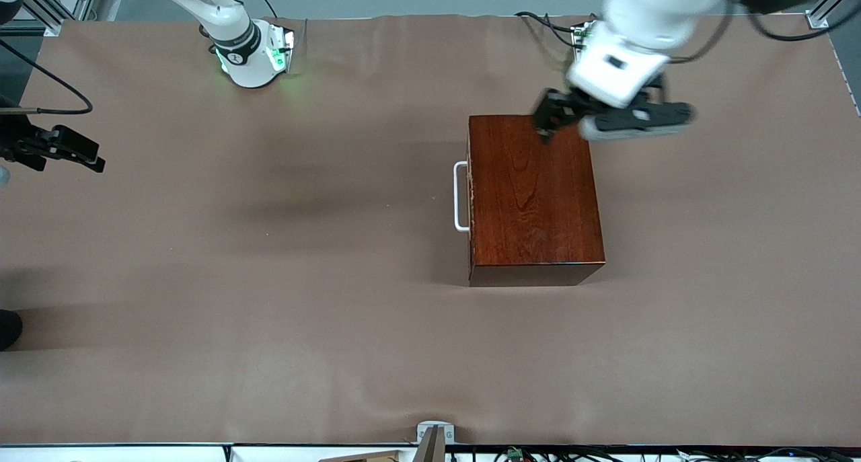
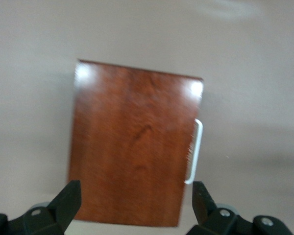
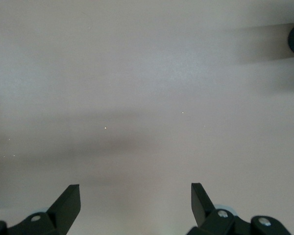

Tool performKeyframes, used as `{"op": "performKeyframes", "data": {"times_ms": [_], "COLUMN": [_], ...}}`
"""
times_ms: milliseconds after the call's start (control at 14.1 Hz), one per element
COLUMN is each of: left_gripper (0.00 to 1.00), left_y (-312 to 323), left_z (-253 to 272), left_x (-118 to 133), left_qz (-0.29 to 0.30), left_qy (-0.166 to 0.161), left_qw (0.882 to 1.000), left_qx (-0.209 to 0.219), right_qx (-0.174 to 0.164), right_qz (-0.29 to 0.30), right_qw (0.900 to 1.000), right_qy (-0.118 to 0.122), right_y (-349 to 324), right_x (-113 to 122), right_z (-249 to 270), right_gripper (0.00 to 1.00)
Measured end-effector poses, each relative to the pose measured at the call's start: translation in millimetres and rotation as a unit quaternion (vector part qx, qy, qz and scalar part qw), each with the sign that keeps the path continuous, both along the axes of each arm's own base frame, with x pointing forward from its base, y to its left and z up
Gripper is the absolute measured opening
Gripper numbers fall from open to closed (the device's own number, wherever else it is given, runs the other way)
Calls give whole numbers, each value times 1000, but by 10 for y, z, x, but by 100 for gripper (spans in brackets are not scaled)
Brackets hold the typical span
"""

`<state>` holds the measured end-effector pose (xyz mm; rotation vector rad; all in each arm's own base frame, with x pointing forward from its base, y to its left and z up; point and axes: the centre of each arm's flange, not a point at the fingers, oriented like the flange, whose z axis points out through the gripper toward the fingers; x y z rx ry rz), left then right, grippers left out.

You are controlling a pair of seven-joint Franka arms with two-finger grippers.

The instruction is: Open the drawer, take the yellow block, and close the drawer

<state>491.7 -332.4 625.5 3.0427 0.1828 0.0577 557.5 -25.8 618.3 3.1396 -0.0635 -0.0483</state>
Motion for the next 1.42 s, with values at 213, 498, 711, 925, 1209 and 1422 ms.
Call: {"op": "performKeyframes", "data": {"times_ms": [213,498,711,925,1209,1422], "left_gripper": [100,100,100,100,100,100], "left_y": [-662,-1479,-1819,-2002,-2072,-2083], "left_z": [-246,-706,-1063,-1480,-2052,-2349], "left_x": [-291,-593,-690,-683,-536,-483], "left_qz": [-53,-120,-149,-159,-165,-175], "left_qy": [18,28,24,42,47,42], "left_qw": [998,992,988,986,984,980], "left_qx": [2,4,17,24,54,85], "right_qx": [0,0,0,0,0,0], "right_qz": [0,0,1,2,2,2], "right_qw": [1000,1000,1000,1000,1000,1000], "right_qy": [0,0,0,1,1,1], "right_y": [-1,5,12,21,25,26], "right_x": [2,3,4,5,6,6], "right_z": [-4,-5,-5,-6,-8,-8], "right_gripper": [100,100,100,100,100,100]}}
